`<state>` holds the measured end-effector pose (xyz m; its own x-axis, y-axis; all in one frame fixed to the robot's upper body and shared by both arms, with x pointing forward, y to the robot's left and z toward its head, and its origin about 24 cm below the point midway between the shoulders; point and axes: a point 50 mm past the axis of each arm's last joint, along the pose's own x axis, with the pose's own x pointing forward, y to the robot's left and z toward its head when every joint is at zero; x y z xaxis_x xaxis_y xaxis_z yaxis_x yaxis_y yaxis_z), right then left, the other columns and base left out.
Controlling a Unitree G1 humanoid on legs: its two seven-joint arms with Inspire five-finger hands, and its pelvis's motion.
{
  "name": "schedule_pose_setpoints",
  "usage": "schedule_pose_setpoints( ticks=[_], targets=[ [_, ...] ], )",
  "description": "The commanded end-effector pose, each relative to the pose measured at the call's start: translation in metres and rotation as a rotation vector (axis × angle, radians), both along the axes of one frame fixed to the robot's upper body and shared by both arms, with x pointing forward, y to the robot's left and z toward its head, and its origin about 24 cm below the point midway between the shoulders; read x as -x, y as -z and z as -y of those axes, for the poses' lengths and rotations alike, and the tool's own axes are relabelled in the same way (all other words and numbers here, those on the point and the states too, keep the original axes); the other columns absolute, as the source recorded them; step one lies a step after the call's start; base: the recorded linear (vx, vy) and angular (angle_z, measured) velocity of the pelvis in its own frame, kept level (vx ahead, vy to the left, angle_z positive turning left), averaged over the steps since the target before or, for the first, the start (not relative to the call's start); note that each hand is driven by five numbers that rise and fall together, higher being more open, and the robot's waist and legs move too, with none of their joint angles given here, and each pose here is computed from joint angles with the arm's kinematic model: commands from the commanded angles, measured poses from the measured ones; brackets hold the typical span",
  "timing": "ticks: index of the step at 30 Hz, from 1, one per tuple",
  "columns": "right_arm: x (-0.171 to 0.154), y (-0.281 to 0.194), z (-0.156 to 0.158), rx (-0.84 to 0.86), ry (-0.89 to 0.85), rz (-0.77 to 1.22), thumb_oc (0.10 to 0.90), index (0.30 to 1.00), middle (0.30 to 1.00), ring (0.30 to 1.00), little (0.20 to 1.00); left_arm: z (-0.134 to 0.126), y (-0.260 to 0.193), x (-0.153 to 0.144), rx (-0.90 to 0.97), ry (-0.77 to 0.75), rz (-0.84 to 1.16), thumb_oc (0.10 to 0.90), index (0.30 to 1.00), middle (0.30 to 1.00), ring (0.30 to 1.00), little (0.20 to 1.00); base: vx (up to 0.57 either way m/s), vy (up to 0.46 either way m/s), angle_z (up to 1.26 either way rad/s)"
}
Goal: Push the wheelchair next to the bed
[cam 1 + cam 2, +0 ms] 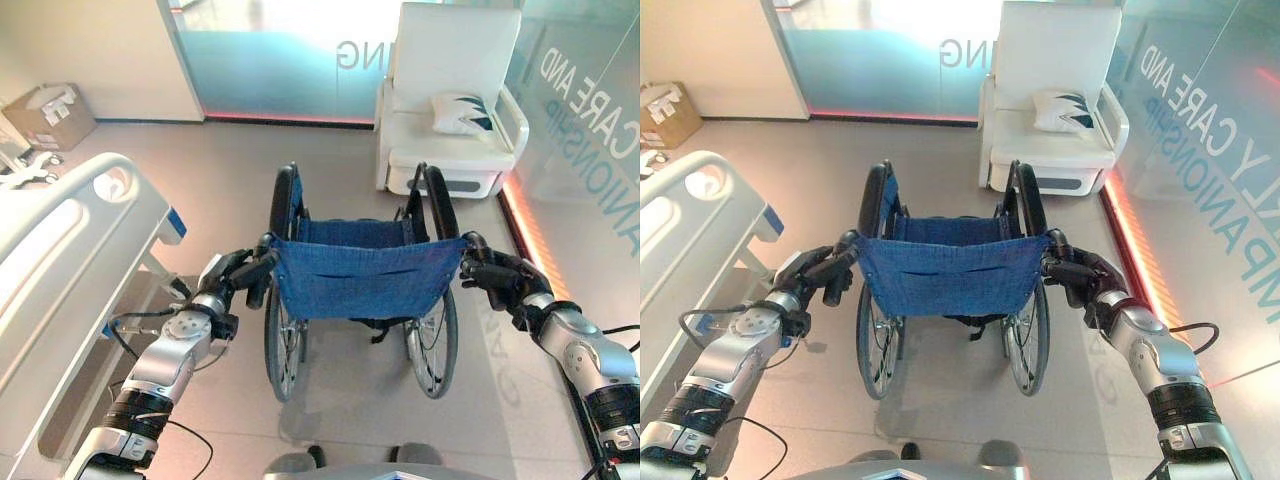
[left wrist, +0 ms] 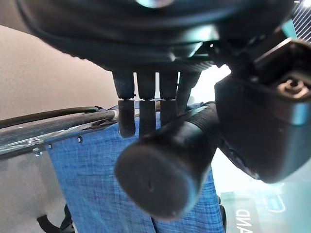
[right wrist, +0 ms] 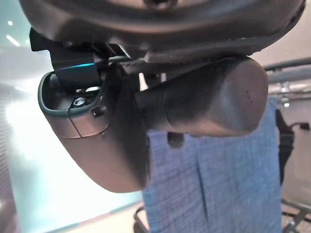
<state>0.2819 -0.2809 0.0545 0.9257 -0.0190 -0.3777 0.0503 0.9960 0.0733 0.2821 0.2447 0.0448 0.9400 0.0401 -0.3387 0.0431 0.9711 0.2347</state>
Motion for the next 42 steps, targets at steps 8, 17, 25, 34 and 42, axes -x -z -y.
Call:
schedule_pose_setpoints(
  ticks=[8, 17, 25, 34, 42],
  targets=[
    [-0.036, -0.05, -0.047, -0.077, -0.254, 0.244, 0.403, 0.305, 0.305, 0.305, 0.305, 0.025, -0.043, -0.033, 0.152, 0.017, 0.229, 0.4, 0.3, 0.3, 0.3, 0.3, 0.25, -0.074, -0.03],
    [-0.043, -0.057, -0.045, -0.057, -0.242, 0.234, 0.4, 0.3, 0.3, 0.3, 0.3, 0.027, -0.031, -0.031, 0.188, -0.021, 0.2, 0.4, 0.3, 0.3, 0.3, 0.3, 0.3, -0.223, 0.41],
    [-0.038, -0.048, -0.047, -0.037, -0.25, 0.223, 0.4, 0.3, 0.3, 0.3, 0.3, 0.024, -0.028, -0.024, 0.214, -0.07, 0.218, 0.4, 0.3, 0.3, 0.3, 0.3, 0.26, -0.259, 0.31],
    [-0.044, -0.052, -0.045, -0.025, -0.182, 0.237, 0.4, 0.3, 0.3, 0.3, 0.3, 0.024, -0.028, -0.022, 0.222, -0.051, 0.24, 0.4, 0.3, 0.3, 0.3, 0.3, 0.37, 0.031, 0.15],
    [-0.04, -0.03, -0.043, -0.038, -0.201, 0.172, 0.4, 0.3, 0.3, 0.3, 0.3, 0.011, -0.016, -0.017, 0.213, -0.096, 0.196, 0.4, 0.3, 0.3, 0.3, 0.3, 0.36, 0.1, -0.29]
  ],
)
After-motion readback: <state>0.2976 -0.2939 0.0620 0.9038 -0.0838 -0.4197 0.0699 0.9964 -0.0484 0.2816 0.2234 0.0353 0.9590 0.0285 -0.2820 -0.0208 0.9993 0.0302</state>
